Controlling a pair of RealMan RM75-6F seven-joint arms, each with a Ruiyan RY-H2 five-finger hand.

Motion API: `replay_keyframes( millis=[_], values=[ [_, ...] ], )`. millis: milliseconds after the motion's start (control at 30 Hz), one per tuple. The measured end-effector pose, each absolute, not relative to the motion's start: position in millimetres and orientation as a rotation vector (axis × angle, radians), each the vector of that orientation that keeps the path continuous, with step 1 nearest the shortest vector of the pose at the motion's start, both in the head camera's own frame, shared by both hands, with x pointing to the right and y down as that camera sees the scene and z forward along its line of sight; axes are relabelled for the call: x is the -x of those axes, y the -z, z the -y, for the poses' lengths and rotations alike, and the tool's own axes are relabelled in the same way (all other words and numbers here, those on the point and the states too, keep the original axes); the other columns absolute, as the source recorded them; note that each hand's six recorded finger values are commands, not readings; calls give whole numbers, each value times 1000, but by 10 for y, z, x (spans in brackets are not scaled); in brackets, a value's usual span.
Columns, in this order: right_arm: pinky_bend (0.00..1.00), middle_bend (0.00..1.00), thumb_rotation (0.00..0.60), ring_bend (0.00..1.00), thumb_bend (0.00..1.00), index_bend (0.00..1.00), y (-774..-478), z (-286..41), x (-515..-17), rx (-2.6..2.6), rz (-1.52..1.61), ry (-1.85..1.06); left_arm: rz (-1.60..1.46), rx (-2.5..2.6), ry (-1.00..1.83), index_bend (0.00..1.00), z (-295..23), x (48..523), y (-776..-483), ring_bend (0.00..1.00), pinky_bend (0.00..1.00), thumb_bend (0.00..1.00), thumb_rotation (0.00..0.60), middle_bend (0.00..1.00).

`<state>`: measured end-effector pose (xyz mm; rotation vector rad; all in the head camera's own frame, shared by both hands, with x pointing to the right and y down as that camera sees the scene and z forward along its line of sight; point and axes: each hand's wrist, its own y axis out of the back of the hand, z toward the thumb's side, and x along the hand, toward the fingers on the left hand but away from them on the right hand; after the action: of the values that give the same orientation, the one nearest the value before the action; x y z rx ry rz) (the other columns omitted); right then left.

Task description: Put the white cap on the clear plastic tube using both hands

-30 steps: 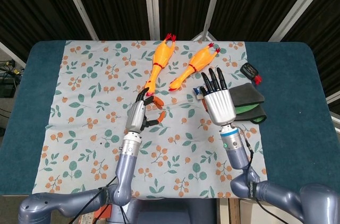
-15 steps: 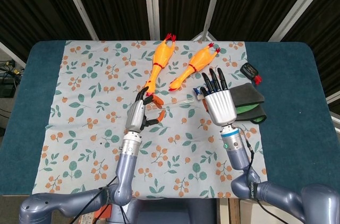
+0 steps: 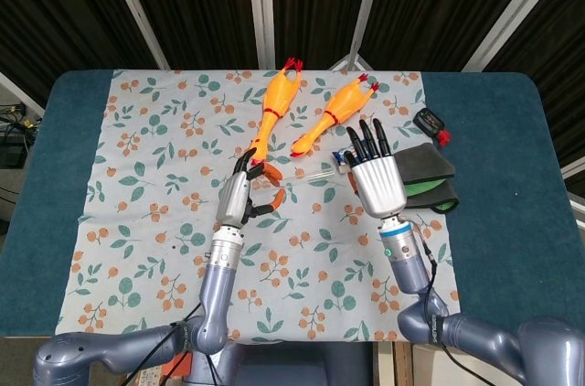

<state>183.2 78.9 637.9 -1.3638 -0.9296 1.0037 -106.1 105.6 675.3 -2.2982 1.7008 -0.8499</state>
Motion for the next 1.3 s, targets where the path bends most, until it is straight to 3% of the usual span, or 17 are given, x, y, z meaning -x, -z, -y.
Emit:
replay_keyframes(
  millis=[1300],
  values=[
    [15, 203, 600, 71, 398, 647, -6370, -807, -1856, 1375, 939, -1003, -1701, 2303, 806, 690, -1096, 998, -6740, 60, 0, 604, 600, 538]
  ],
)
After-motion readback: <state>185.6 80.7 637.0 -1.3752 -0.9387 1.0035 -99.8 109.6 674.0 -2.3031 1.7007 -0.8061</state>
